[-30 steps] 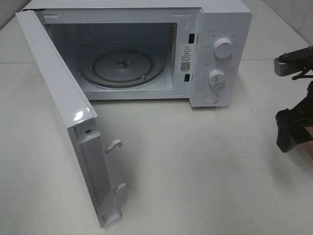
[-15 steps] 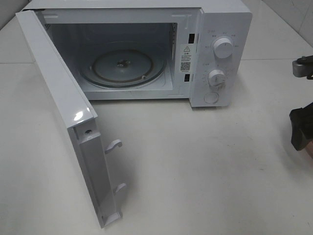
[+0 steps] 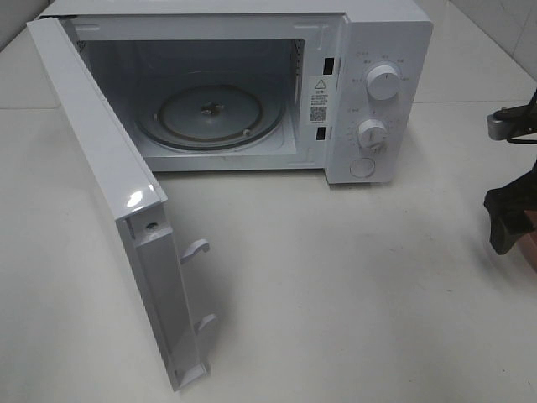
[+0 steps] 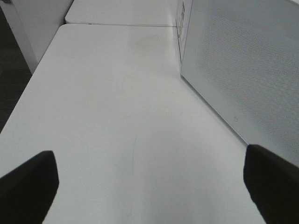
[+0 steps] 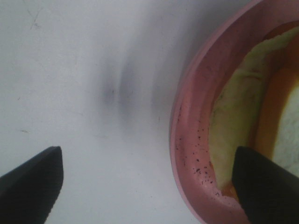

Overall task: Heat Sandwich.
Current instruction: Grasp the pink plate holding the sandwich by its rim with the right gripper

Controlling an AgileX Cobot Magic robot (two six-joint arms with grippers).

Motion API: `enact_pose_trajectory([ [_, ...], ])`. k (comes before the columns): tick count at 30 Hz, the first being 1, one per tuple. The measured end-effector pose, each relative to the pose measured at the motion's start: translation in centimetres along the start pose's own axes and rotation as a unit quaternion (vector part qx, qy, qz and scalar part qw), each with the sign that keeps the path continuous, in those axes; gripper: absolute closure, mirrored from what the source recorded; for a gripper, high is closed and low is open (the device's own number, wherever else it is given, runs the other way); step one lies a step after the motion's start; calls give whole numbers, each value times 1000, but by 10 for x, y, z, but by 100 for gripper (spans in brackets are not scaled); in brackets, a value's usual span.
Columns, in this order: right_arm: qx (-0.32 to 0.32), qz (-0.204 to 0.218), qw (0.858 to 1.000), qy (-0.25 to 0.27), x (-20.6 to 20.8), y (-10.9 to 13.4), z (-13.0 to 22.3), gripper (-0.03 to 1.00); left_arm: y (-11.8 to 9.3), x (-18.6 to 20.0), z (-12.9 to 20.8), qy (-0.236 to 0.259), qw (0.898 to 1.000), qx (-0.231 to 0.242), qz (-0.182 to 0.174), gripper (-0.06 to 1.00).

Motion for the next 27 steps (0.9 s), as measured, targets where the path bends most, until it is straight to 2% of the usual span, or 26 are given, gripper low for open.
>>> enact_pose_trajectory([
  [9,-3,-3,1000,4,-20,1,-7,4,0,0,0,0,1000,0,0,-5],
  [21,8,6,999,41,-55,-1,-6,7,0,0,0,0,1000,0,0,-5],
  [27,7,6,999,45,-60,-1,-6,8,0,0,0,0,1000,0,0,-5],
])
Point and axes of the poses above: a point on each arm's last joint axis where the gripper is mounted, x pointing back along that axis away from the gripper, y along the wrist's bending axis when the last joint is at zero, z = x × y, the point moved 6 cm from there along -x, pointing out along that axis toward the gripper, and after that the axes turned 8 degrees about x, right-handed, at the moved point
